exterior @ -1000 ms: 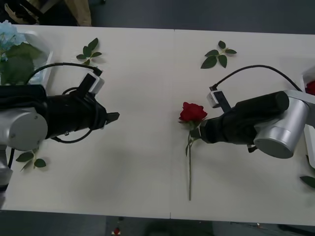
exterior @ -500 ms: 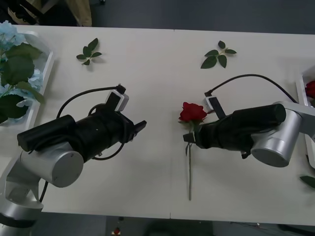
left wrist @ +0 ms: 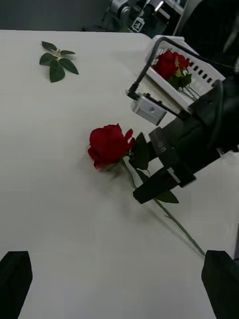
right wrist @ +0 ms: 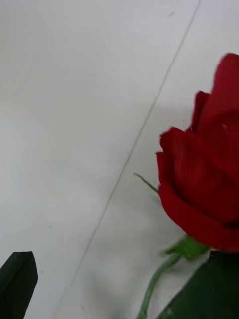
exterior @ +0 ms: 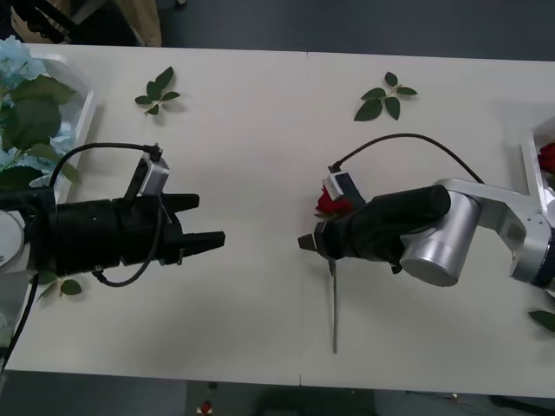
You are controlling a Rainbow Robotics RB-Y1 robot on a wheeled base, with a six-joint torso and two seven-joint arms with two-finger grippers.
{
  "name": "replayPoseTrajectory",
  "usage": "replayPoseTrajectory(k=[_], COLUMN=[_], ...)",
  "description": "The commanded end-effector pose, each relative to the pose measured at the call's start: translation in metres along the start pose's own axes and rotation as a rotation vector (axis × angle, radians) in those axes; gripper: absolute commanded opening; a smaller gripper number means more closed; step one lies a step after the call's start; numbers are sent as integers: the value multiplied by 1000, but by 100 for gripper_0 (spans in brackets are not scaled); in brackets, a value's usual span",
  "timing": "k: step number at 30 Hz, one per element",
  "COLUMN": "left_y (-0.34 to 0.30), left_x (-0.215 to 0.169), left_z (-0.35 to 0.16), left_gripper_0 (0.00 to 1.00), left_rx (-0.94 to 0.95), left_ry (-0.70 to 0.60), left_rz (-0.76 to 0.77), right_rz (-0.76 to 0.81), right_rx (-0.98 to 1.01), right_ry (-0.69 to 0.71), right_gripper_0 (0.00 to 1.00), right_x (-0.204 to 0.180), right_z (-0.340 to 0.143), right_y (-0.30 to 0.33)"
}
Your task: Put the red flowers into the right box and the blue flowers into the left box
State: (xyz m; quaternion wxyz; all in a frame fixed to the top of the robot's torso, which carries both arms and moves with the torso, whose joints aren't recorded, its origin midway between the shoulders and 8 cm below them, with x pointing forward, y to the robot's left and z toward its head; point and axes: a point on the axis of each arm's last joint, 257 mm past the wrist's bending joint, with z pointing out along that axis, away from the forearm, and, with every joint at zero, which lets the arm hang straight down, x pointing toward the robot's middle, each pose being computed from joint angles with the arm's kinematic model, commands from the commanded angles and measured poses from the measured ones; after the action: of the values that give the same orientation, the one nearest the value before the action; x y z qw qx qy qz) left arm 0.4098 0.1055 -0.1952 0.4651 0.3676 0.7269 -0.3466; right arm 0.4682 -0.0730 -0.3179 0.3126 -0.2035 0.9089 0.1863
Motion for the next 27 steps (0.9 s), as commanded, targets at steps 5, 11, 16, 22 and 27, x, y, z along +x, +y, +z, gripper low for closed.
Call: replayPoseTrajectory(k=[5,11,16,22,27], left_y=[-7,-23,-52,-72,-82], left_x=[-27,-50,-60,-43,-35], left_z=[21,40,45,42,39], left_gripper_0=[100,100,100,100,100], left_rx=[184,239,327,363,376], left_ry=[-72,-124,-184,-182,-176], left_rz=[156,158,134,104,105], right_rz=[-16,-33,-35,-64,-76], right_rx=[13,43,59,80,89], right_ry=[-16,-6,-6,4,3], right_gripper_0=[100,100,100,42,0], right_x=[-24,-26,-30,-27,-28], right_z=[17,37,47,52,51], right_y=[6,3,2,-5,-10])
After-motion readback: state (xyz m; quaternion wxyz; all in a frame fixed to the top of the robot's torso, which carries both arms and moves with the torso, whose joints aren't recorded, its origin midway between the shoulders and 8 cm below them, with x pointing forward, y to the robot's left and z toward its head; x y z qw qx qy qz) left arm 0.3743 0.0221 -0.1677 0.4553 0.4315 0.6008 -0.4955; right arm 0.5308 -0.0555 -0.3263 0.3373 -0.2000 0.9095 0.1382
